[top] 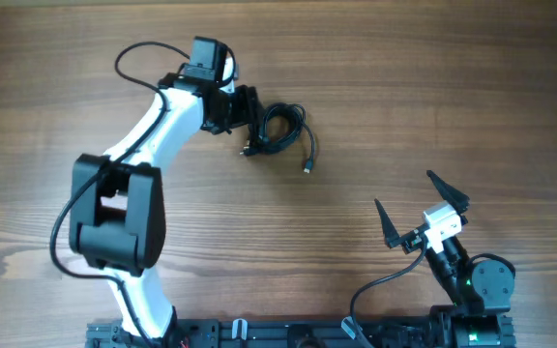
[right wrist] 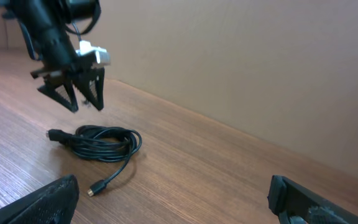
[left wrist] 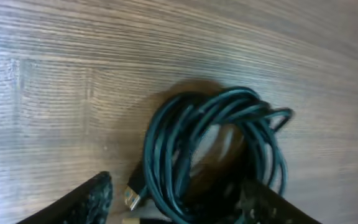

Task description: Untangle cables

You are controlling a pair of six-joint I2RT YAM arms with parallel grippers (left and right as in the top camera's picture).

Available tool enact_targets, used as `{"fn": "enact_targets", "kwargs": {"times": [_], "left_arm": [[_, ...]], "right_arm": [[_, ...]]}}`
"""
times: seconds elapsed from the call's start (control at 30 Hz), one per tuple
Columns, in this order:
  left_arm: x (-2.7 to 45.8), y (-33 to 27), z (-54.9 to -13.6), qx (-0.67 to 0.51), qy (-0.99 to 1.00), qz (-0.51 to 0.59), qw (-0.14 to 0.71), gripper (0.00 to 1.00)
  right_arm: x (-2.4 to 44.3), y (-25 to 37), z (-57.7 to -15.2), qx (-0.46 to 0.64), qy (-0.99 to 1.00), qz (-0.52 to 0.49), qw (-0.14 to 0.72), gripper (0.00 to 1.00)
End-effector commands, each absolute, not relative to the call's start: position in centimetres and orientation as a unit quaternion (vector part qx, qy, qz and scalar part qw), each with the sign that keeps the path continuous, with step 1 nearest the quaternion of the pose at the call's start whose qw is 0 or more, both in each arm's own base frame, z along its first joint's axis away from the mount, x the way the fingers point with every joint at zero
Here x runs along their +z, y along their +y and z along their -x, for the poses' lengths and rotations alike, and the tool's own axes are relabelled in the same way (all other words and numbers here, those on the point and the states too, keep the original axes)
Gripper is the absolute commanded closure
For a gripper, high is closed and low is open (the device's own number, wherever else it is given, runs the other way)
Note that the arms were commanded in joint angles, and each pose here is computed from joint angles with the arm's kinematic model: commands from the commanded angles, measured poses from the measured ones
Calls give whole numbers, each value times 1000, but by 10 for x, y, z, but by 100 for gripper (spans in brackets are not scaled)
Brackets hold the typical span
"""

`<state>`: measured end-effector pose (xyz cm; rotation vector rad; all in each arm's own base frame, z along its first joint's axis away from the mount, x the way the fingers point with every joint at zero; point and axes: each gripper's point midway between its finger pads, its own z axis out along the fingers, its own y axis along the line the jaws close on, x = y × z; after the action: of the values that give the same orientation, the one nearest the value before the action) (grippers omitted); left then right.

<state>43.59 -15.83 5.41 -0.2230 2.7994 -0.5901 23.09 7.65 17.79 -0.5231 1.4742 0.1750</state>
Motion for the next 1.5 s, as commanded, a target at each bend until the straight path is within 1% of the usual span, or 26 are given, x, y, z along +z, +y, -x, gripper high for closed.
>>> {"fn": "enact_targets", "kwargs": {"times": [0.0, 0.03, 0.17, 0.23, 0.37, 0.47, 0.53, 0.57, 0.67, 0.7, 0.73, 0.87, 0.93, 1.0, 1.03, 1.1, 1.13, 1.2, 1.27, 1.33, 1.4, 1.47], "left_arm": [[36, -148, -443, -171, 971, 96, 136, 38], [33, -147, -443, -169, 972, 97, 134, 41], [27, -151, -443, -167, 973, 86, 132, 46], [20, -151, -442, -158, 975, 86, 129, 51], [6, -152, -441, -154, 977, 85, 119, 51], [0, -159, -441, -156, 977, 78, 119, 50], [0, -166, -442, -158, 977, 70, 125, 52], [-4, -166, -442, -149, 979, 70, 124, 64], [-13, -162, -438, -135, 981, 73, 117, 75], [-13, -162, -438, -135, 981, 74, 118, 81], [-13, -162, -438, -135, 981, 74, 118, 96], [-10, -163, -438, -140, 980, 72, 118, 96], [17, -175, -440, -186, 972, 63, 129, 96], [65, -185, -445, -243, 956, 28, 163, 96], [101, -191, -444, -279, 942, 2, 188, 96], [138, -199, -441, -314, 923, -40, 219, 96], [167, -206, -437, -335, 905, -83, 250, 96], [210, -210, -434, -343, 879, -123, 306, 96], [240, -211, -434, -348, 861, -135, 346, 96], [255, -211, -434, -351, 850, -138, 367, 96], [265, -212, -437, -375, 847, -95, 364, 96], [268, -212, -439, -394, 847, -54, 352, 96]], "right_arm": [[180, 81, -228, 124, 668, 210, 703, 0], [180, 81, -228, 131, 670, 204, 702, 0], [180, 81, -228, 130, 670, 205, 702, 0], [180, 81, -228, 130, 670, 205, 702, 0], [180, 81, -228, 131, 670, 204, 702, 0], [180, 81, -228, 131, 670, 204, 702, 0], [180, 81, -228, 131, 670, 204, 701, 0], [180, 81, -228, 132, 670, 204, 701, 0], [180, 82, -228, 167, 679, 175, 694, 0], [179, 82, -228, 183, 683, 159, 689, 0], [178, 82, -228, 201, 689, 141, 682, 0], [162, 89, -229, 262, 721, 103, 633, 0], [171, 96, -228, 280, 725, 117, 619, 0], [198, 98, -232, 284, 722, 122, 619, 0], [219, 105, -235, 297, 720, 137, 612, 0], [240, 113, -240, 319, 719, 155, 598, 0], [262, 119, -250, 333, 721, 166, 585, 0], [288, 132, -263, 371, 720, 191, 554, 0], [319, 147, -272, 421, 709, 228, 517, 0], [351, 161, -283, 475, 695, 263, 472, 0], [376, 171, -294, 532, 682, 284, 414, 0], [389, 176, -307, 583, 667, 288, 362, 0]]}}
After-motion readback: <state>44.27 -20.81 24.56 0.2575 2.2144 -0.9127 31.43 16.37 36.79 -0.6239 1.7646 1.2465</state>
